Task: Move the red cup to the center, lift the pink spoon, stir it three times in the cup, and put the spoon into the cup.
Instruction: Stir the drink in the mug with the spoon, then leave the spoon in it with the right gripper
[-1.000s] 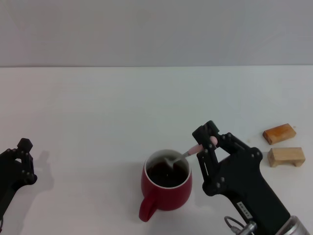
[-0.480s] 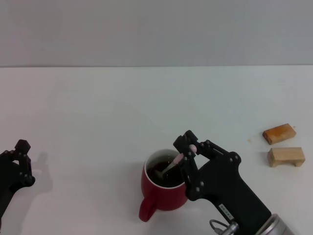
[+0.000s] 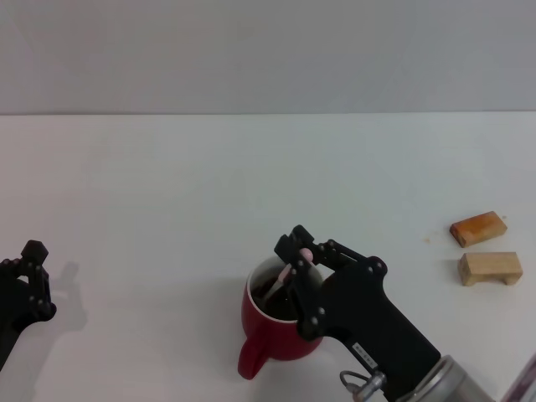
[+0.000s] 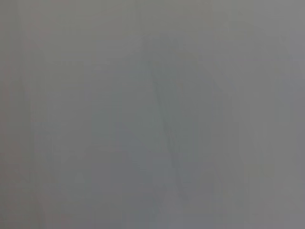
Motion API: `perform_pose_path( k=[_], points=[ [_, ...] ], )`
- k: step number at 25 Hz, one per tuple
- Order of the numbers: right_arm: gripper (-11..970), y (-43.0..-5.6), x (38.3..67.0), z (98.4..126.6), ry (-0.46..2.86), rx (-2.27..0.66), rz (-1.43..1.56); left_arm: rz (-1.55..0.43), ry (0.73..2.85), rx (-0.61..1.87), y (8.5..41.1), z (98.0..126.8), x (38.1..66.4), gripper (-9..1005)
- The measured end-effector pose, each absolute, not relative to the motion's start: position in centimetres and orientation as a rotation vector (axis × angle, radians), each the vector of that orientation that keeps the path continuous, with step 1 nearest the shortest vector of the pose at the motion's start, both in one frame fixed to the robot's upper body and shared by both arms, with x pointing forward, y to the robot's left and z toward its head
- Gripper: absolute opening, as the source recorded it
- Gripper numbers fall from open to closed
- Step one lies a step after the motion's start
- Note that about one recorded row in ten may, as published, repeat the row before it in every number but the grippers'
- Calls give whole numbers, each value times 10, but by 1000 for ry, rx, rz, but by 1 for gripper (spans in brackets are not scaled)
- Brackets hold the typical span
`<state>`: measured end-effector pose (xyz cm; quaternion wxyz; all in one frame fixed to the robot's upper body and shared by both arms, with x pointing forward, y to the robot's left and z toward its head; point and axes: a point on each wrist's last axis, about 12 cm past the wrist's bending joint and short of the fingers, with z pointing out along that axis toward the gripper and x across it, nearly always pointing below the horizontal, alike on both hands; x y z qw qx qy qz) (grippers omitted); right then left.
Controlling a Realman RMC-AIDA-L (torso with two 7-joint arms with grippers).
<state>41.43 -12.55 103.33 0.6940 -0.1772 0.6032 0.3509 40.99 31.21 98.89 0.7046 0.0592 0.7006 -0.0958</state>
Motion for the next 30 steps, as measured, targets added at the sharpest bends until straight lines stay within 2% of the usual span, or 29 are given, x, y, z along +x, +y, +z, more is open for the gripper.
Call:
perform_pose_path(
  k=[16, 30],
  points=[
    [26, -118, 435, 1031, 1401, -447, 776, -200, 1565, 123, 315, 988, 410, -1],
    [26, -139, 440, 1027, 1395, -395, 690, -193, 1578, 130, 315, 987, 412, -1]
  ],
)
